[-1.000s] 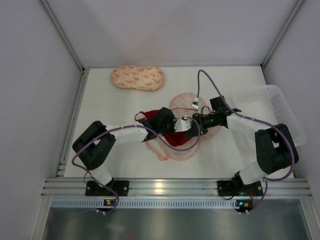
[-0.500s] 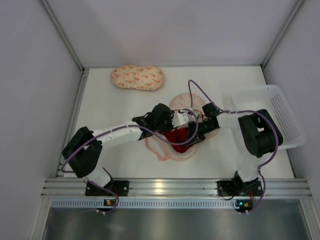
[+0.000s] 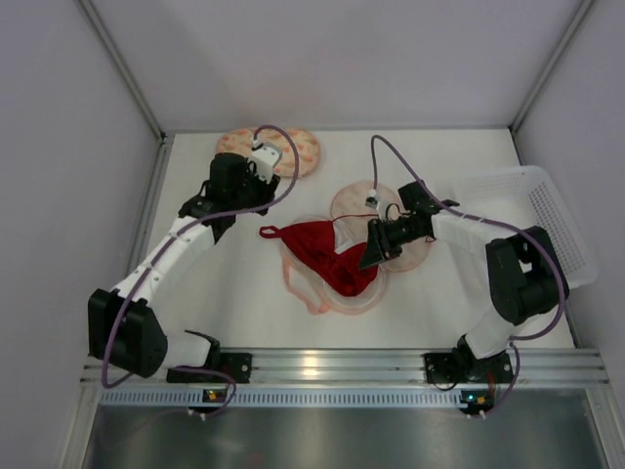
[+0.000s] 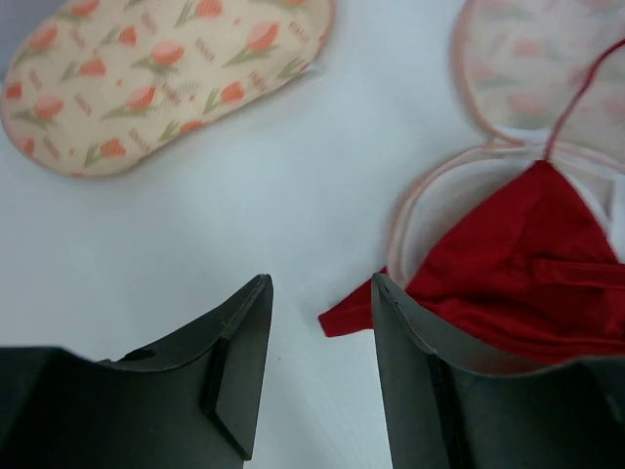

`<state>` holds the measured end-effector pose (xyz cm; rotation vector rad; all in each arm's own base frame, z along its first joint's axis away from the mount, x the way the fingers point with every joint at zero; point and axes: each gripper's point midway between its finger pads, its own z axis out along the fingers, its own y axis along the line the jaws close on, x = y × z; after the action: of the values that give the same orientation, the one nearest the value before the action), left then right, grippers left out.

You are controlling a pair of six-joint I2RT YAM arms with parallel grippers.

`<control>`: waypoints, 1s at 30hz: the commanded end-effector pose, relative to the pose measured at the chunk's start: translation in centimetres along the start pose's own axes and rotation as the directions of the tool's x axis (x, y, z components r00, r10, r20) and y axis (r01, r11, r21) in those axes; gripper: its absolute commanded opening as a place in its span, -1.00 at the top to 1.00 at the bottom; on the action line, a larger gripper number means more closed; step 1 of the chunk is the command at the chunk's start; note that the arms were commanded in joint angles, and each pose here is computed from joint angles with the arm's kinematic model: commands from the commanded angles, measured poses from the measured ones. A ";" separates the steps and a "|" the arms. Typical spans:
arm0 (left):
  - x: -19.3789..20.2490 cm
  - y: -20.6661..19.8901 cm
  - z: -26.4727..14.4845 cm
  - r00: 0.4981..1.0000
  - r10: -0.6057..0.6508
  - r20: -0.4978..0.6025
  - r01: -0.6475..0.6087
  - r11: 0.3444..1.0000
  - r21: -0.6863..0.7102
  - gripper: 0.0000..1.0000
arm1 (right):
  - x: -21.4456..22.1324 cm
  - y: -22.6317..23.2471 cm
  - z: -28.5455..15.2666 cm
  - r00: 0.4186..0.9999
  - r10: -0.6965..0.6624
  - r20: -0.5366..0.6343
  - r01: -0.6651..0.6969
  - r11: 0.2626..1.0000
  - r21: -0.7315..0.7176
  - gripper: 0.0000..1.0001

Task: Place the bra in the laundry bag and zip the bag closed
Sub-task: Adjust the bra in the laundry bag.

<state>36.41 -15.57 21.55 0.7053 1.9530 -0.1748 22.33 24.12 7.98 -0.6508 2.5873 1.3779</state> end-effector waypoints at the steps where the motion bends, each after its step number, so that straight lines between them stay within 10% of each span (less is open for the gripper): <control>1: 3.2 3.1 2.3 0.981 -0.135 -0.136 0.134 0.991 -0.017 -0.01 | -2.4 2.4 -1.9 0.991 -0.125 0.054 0.124 0.992 0.017 0.40; 13: 13.8 3.1 2.2 0.838 -0.420 -0.349 0.471 0.879 0.071 0.02 | -5.1 2.3 -4.6 0.977 -0.183 0.105 0.174 0.981 0.084 0.26; 30: 15.4 2.1 7.0 0.750 -0.612 -0.250 0.646 0.759 0.081 0.06 | -6.1 1.4 -7.0 0.978 -0.137 0.157 0.116 0.984 0.135 0.23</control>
<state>35.32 -9.73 3.93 0.1479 2.4730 -0.6615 26.65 21.14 12.20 -0.6193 2.5139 1.2030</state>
